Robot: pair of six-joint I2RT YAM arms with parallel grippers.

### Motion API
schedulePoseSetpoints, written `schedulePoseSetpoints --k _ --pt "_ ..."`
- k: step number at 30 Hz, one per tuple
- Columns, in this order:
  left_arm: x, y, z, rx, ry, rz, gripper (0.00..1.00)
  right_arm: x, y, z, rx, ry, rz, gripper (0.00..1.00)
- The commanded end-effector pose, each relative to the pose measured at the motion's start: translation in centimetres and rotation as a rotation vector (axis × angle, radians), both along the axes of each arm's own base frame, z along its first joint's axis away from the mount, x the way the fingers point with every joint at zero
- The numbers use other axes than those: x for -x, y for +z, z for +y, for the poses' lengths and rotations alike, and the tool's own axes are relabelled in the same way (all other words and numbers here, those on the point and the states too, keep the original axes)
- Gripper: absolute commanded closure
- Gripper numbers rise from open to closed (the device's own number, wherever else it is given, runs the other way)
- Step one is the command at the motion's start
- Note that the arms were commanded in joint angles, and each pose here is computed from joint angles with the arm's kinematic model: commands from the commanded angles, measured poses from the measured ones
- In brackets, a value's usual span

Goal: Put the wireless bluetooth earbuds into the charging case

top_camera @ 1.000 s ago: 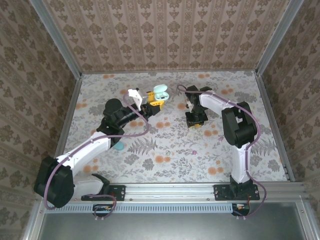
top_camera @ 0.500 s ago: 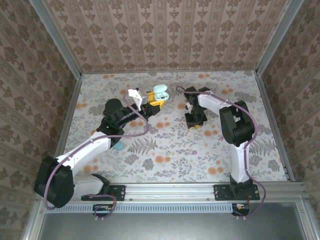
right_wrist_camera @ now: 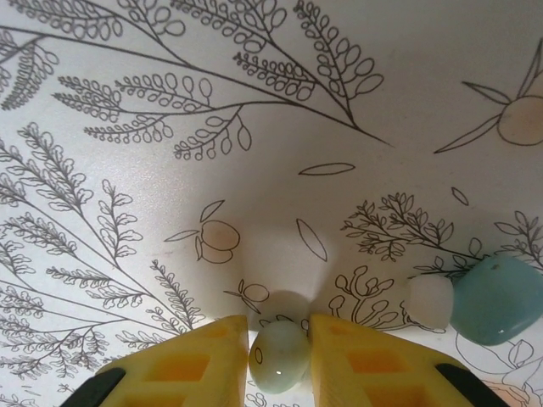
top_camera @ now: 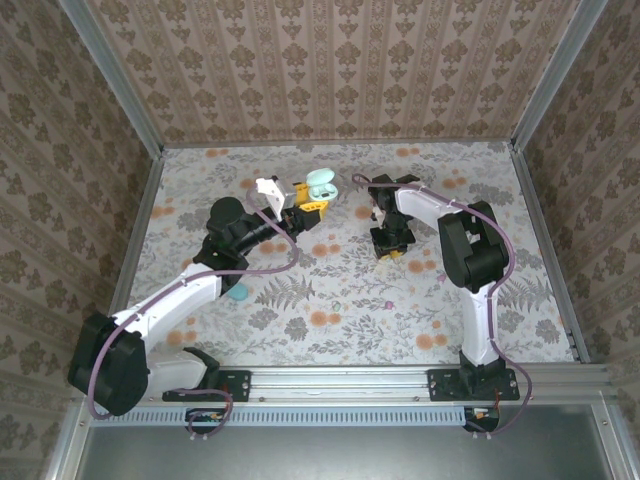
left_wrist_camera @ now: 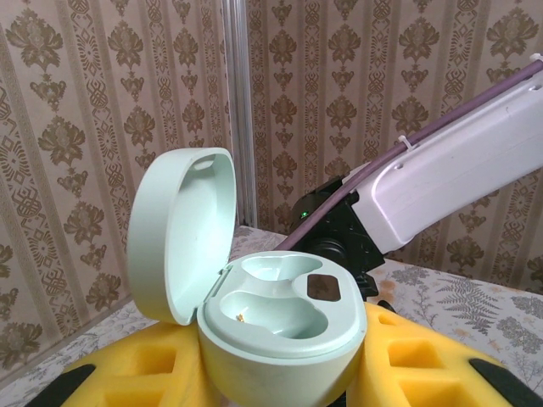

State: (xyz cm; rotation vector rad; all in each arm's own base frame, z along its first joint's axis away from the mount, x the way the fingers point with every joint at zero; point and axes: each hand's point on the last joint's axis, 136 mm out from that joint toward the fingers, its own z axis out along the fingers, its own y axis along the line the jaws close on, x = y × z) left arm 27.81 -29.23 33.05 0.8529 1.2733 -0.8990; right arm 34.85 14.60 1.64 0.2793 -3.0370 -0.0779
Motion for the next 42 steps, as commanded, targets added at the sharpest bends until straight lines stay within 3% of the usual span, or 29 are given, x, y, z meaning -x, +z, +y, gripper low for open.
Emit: schedulePoseSetpoints --k 1,7,12,16,23,29,42 --pt "0.3 1.8 0.6 0.019 0.016 -0.057 0.66 0.4 -0.6 -0.4 0.041 0.024 0.031 0.73" --pt "0.3 1.7 0.7 0.017 0.019 -0.058 0.66 0.1 -0.1 -0.4 0.033 0.005 0.002 0.76" --pt "0.2 1.7 0.6 0.017 0.019 -0.056 0.66 -0.5 2.1 1.1 -0.094 -0.032 -0.055 0.78" --pt "0.1 1.6 0.8 0.017 0.026 -0.054 0.66 -0.7 5.3 3.3 -0.339 -0.083 -0.098 0.78" --pt "-0.1 1.6 1.4 0.026 0.043 -0.046 0.66 -0.4 14.3 7.9 -0.953 -0.101 -0.121 0.79" --pt "0.0 1.7 2.2 0.035 0.060 -0.045 0.66 0.6 20.5 9.5 -1.231 -0.022 -0.135 0.79" --pt "0.2 1.8 3.6 0.037 0.062 -0.046 0.66 1.8 26.3 10.2 -1.403 0.041 -0.081 0.80"
